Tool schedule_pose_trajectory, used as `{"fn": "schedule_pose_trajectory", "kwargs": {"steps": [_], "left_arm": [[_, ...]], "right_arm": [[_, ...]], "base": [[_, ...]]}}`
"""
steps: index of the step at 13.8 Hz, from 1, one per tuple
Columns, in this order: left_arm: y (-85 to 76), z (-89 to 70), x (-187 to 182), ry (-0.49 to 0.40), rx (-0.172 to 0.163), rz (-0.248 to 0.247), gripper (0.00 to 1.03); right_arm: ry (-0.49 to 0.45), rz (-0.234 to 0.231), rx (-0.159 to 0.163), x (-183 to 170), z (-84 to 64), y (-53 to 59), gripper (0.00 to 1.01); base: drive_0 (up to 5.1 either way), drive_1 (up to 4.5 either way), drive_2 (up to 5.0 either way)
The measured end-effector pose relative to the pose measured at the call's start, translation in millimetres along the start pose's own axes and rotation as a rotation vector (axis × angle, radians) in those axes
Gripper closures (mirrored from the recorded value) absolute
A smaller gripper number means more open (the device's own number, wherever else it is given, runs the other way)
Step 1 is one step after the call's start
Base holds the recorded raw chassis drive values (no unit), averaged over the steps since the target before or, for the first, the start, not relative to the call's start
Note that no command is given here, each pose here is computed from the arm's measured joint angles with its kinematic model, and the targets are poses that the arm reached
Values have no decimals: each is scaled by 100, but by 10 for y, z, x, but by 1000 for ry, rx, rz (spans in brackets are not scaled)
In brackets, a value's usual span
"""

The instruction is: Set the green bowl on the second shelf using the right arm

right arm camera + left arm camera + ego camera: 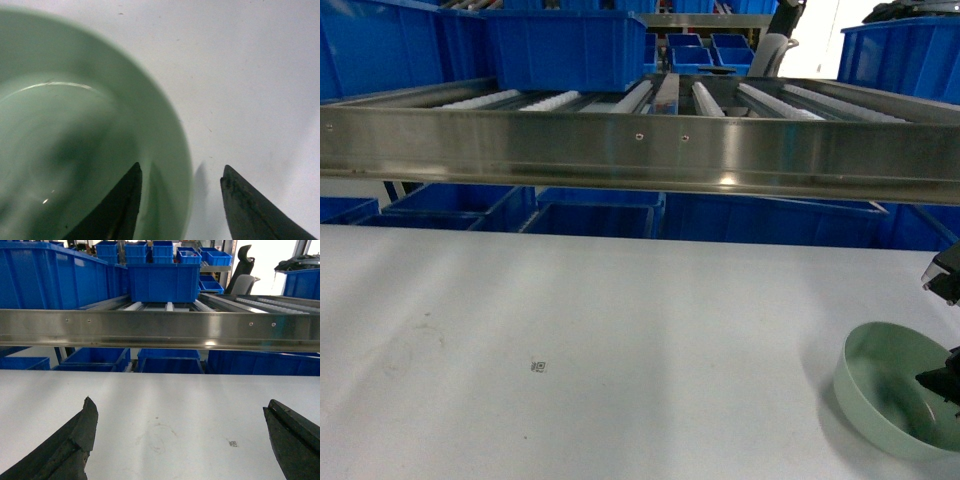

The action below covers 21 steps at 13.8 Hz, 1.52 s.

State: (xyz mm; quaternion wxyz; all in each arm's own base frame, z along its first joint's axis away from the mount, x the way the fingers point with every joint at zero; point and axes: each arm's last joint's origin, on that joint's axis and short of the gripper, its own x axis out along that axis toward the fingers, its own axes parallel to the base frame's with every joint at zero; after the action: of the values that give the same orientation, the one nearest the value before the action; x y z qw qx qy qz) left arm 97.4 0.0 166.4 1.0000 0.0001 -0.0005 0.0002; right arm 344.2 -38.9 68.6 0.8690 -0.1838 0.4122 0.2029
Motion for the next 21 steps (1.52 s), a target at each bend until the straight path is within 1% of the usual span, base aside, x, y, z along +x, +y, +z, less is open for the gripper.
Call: {"fn": "schedule_pose_trajectory", "kwargs": {"steps": [2,3,4,6,7,9,10,11,12,13,14,15,16,17,18,19,21], "left_arm": [[0,0,0,0,0,0,5],[0,0,0,0,0,0,5],[0,0,0,0,0,0,5],[0,0,0,0,0,0,5],[0,0,0,0,0,0,5],[0,0,0,0,0,0,5],[0,0,0,0,0,0,5],[0,0,0,0,0,0,5],[0,0,0,0,0,0,5],[0,0,0,0,0,0,5],[0,0,0,0,0,0,5],[0,0,0,0,0,0,5],[0,0,0,0,0,0,5],[0,0,0,0,0,0,5],[0,0,0,0,0,0,5],[0,0,0,0,0,0,5],[0,0,0,0,0,0,5]], "right_arm": [[3,-9,-14,6,19,10,77],[-5,-9,-26,9,44,17,92],[-24,-1,-33,6,84,18,99],[-41,-16,-45,9,106,32,99],[-64,-29,-35,-28,102,52,99],[-134,-53,-20,-164,103,160,99],[-171,-53,-2,-254,100,230,99],[-212,-52,23,-376,105,279,99],[-269,-73,47,-522,153,293,99],[-348,-97,80,-736,228,277,99],[-409,-117,115,-919,265,258,99],[-466,-137,161,-1110,272,249,99],[-519,-148,190,-1267,300,247,99],[-601,-168,220,-1506,356,257,99],[-772,-180,283,-2038,467,342,99],[-830,-186,306,-2235,491,393,99],[-941,-197,321,-2598,502,550,99]], "base": [[0,0,0],[0,0,0],[0,0,0],[0,0,0],[0,0,0],[0,0,0],[0,0,0],[0,0,0],[0,0,0],[0,0,0],[0,0,0],[0,0,0],[0,0,0],[0,0,0],[0,0,0],[0,0,0],[0,0,0]]}}
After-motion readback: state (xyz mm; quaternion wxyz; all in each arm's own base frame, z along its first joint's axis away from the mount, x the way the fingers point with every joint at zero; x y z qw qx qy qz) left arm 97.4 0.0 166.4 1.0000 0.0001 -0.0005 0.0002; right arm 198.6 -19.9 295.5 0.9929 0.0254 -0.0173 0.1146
